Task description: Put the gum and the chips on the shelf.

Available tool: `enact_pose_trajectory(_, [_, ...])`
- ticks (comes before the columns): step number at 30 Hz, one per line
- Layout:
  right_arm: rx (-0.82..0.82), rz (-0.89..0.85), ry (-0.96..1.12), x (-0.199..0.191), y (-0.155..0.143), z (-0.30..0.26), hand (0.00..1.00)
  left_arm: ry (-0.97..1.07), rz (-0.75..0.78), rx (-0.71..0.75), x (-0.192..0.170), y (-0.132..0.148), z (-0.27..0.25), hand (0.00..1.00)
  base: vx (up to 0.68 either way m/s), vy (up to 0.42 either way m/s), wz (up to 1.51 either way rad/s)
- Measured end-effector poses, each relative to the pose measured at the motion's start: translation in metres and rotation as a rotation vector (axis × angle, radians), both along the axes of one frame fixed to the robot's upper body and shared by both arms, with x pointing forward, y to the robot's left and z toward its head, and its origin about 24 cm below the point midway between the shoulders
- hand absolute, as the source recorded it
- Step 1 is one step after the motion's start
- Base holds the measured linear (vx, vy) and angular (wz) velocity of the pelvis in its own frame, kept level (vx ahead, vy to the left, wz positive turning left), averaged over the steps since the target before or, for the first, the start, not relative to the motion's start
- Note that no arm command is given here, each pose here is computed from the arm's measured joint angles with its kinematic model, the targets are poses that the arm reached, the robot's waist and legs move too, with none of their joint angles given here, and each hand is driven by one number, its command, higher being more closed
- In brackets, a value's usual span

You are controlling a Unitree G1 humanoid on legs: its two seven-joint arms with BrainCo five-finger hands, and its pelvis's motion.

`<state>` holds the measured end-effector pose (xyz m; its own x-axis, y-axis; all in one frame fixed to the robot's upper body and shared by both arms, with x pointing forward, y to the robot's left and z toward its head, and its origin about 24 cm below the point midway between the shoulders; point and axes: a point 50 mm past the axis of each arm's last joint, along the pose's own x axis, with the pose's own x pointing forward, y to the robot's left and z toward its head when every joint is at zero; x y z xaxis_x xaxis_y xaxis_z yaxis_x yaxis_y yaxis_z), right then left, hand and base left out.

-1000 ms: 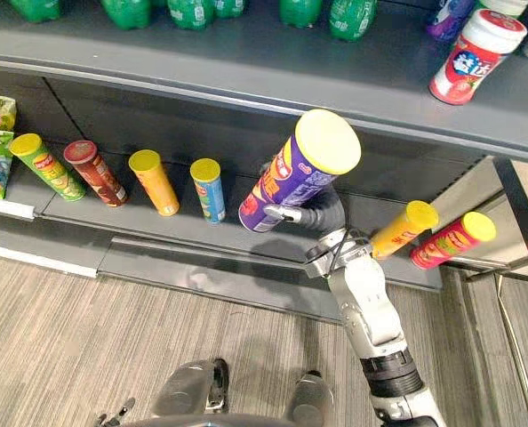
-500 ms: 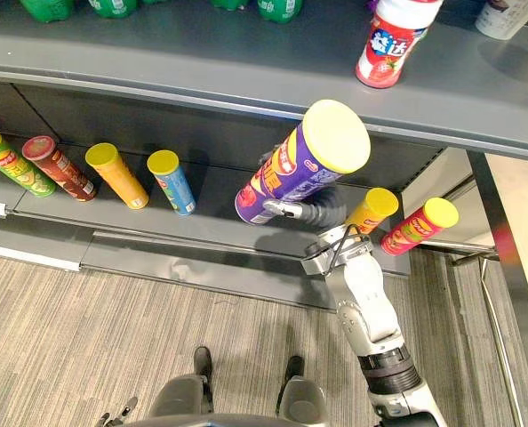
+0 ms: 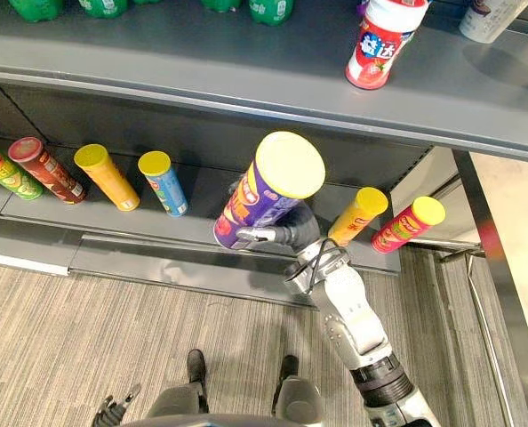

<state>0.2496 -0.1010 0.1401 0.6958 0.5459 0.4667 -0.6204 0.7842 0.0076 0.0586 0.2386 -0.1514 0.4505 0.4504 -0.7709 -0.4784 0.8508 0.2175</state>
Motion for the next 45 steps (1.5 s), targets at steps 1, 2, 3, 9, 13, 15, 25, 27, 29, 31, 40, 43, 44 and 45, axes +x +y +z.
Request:
enact_pose_trajectory(1, [-0.002,0.004,0.001,0.000,0.001,0.000,1.00,-0.003,-0.001,0.001,0.001,0.000,0.000,0.00,0.02,0.012,-0.04])
enact_pose_trajectory(2, [-0.010,0.029,0.004,-0.002,0.005,-0.002,1.00,-0.017,-0.012,0.008,0.008,0.001,0.002,0.00,0.00,0.000,0.00])
enact_pose_trajectory(3, [-0.017,0.051,0.003,-0.003,0.009,-0.003,1.00,-0.037,-0.017,0.013,0.015,0.001,0.003,0.00,-0.01,0.015,0.04])
enact_pose_trajectory(9, [-0.073,0.238,-0.021,-0.014,0.044,-0.003,1.00,-0.092,-0.059,0.019,0.041,-0.005,0.008,0.00,-0.03,0.005,0.03])
enact_pose_trajectory(13, [-0.121,0.332,-0.020,-0.019,0.065,-0.006,1.00,-0.131,-0.073,0.013,0.059,-0.010,0.012,0.00,-0.04,-0.009,0.12])
enact_pose_trajectory(15, [-0.141,0.327,-0.017,-0.015,0.069,-0.008,1.00,-0.146,-0.068,0.008,0.064,-0.011,0.013,0.00,-0.05,-0.022,0.17])
enact_pose_trajectory(25, [-0.281,-0.202,-0.018,0.076,0.037,-0.002,1.00,-0.283,-0.124,-0.004,0.111,-0.027,0.032,0.00,-0.03,-0.061,0.42])
enact_pose_trajectory(27, [-0.269,-0.355,-0.026,0.094,0.018,0.008,1.00,-0.266,-0.133,-0.022,0.110,-0.032,0.030,0.00,-0.03,-0.072,0.33])
enact_pose_trajectory(29, [-0.245,-0.448,-0.041,0.104,0.008,0.018,1.00,-0.270,-0.142,-0.026,0.111,-0.034,0.030,0.00,-0.05,-0.090,0.19])
enact_pose_trajectory(31, [-0.211,-0.523,-0.046,0.113,-0.002,0.029,1.00,-0.273,-0.149,-0.035,0.113,-0.038,0.031,0.00,-0.06,-0.098,0.14])
enact_pose_trajectory(40, [-0.052,-0.753,-0.124,0.121,-0.029,0.068,1.00,-0.313,-0.139,-0.059,0.120,-0.045,0.036,0.00,-0.03,-0.126,0.11])
enact_pose_trajectory(43, [-0.028,-0.784,-0.129,0.121,-0.032,0.072,1.00,-0.327,-0.127,-0.069,0.121,-0.048,0.037,0.00,0.02,-0.088,0.00])
enact_pose_trajectory(44, [-0.010,-0.792,-0.143,0.120,-0.033,0.076,1.00,-0.330,-0.121,-0.076,0.121,-0.049,0.038,0.00,0.02,-0.091,-0.02])
enact_pose_trajectory(45, [0.013,-0.797,-0.163,0.119,-0.033,0.081,1.00,-0.343,-0.117,-0.082,0.123,-0.051,0.039,0.00,0.02,-0.091,-0.01])
